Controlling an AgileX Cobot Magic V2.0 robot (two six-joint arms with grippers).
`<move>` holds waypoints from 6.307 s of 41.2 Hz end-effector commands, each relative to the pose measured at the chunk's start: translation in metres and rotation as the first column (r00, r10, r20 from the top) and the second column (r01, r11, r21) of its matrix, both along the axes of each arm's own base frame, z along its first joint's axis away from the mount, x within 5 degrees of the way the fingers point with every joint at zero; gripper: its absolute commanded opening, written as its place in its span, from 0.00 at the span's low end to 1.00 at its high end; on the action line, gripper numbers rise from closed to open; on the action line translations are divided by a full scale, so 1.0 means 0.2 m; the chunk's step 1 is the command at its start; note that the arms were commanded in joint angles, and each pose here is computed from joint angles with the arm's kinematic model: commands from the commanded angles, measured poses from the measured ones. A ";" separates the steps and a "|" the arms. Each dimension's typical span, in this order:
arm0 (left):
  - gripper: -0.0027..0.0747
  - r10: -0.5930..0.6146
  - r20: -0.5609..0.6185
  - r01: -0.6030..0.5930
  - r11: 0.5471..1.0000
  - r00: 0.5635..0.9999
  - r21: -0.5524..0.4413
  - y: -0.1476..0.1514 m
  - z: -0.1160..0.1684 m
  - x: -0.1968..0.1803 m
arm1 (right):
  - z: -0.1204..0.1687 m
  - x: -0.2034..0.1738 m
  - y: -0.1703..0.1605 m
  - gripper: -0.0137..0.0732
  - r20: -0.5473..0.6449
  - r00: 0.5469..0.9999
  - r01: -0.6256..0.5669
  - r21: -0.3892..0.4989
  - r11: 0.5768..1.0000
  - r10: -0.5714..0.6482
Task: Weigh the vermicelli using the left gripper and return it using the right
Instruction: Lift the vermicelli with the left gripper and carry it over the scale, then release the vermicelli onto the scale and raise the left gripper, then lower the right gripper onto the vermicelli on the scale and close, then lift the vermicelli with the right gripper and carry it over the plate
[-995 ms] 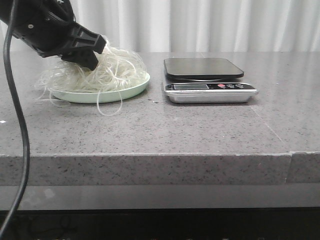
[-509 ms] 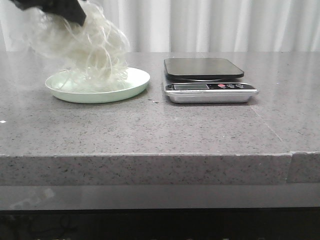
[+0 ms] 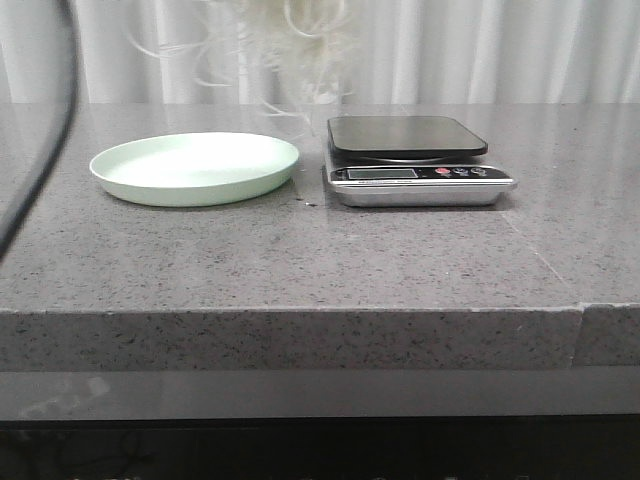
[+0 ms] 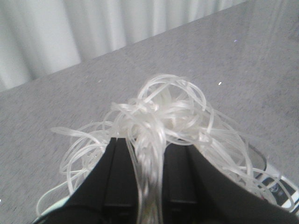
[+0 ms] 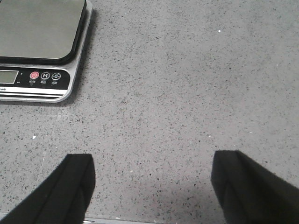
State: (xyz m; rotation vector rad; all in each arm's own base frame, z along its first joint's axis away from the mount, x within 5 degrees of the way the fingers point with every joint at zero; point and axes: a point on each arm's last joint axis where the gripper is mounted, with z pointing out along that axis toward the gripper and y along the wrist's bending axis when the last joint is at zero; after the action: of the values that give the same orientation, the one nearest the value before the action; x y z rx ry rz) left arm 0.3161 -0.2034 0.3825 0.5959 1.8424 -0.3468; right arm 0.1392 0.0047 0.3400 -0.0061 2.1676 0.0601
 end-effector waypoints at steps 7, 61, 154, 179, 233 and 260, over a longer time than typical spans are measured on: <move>0.22 -0.043 0.156 0.061 0.992 0.987 -0.113 -0.21 0.13 0.11 | 0.07 0.01 0.00 0.86 0.081 0.997 0.005 -0.003 1.000 -0.005; 0.64 -0.074 0.198 0.090 0.994 0.977 -0.069 -0.01 0.54 -0.26 | 0.07 0.01 0.00 0.86 0.081 0.997 0.005 -0.003 1.000 -0.005; 0.64 -0.064 0.265 0.104 0.985 0.962 -0.141 0.84 -0.02 -1.35 | 0.17 1.21 0.89 0.86 0.045 0.891 -0.451 -0.031 0.892 0.452; 0.64 -0.064 0.265 0.104 0.985 0.962 -0.141 0.84 -0.02 -1.35 | 0.04 1.34 0.92 0.52 -0.140 0.884 -0.465 -0.149 0.873 0.446; 0.64 -0.064 0.265 0.104 0.985 0.962 -0.141 0.84 -0.02 -1.35 | 0.66 0.99 1.28 0.34 0.404 0.700 -0.591 -0.137 0.795 0.589; 0.64 -0.064 0.265 0.104 0.985 0.962 -0.141 0.84 -0.02 -1.35 | 0.16 1.18 1.48 0.75 0.088 0.756 -0.640 -0.114 0.760 0.649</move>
State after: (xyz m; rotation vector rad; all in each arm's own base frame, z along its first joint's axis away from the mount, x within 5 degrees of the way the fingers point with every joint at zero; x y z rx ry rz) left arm 0.0475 -0.0347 0.3650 0.6175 1.6164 -0.4093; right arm 0.3866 0.3113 0.3167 -0.8478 2.0944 0.3244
